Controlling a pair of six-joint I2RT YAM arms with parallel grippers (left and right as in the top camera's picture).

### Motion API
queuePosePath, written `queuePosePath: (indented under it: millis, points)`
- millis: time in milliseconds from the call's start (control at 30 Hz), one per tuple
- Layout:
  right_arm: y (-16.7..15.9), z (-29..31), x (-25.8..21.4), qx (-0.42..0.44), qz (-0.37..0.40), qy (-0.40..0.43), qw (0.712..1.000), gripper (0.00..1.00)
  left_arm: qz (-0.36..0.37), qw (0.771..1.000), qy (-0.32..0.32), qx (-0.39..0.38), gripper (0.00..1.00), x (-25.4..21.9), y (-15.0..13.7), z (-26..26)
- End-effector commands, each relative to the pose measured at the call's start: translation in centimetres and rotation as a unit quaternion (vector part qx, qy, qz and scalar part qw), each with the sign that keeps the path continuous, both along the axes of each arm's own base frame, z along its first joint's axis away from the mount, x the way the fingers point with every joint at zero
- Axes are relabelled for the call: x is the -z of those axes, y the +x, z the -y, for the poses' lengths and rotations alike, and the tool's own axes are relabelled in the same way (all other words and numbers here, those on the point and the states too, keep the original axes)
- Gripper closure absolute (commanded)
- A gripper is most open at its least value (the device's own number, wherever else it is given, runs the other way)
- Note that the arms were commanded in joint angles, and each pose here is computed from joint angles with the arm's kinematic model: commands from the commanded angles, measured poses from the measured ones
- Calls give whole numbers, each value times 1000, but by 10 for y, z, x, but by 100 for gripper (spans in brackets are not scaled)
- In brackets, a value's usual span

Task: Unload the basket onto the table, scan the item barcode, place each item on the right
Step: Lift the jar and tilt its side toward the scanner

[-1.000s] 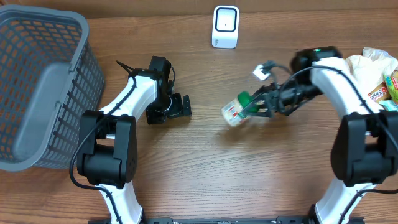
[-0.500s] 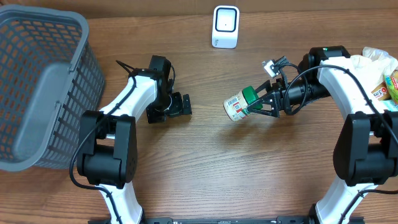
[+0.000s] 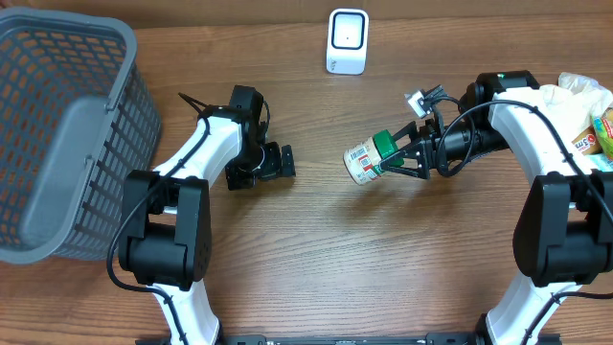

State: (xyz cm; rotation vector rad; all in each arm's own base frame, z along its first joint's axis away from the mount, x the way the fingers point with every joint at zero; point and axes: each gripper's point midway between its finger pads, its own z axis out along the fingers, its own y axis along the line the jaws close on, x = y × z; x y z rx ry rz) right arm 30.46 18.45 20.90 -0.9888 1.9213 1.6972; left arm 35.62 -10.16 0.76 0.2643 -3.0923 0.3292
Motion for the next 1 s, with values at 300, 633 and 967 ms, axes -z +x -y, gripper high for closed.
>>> queuePosePath:
  millis: [300,633,967]
  points:
    - [19,8,-49,55,65,80,993,44,-10,1000,-6,19,0,14,-4,1]
    - [28,16,-57,74,76,92,990,41,-10,1000,-6,19,0,14,-4,1]
    - [30,16,-63,73,86,93,989,49,-6,1000,-7,19,0,14,-2,1]
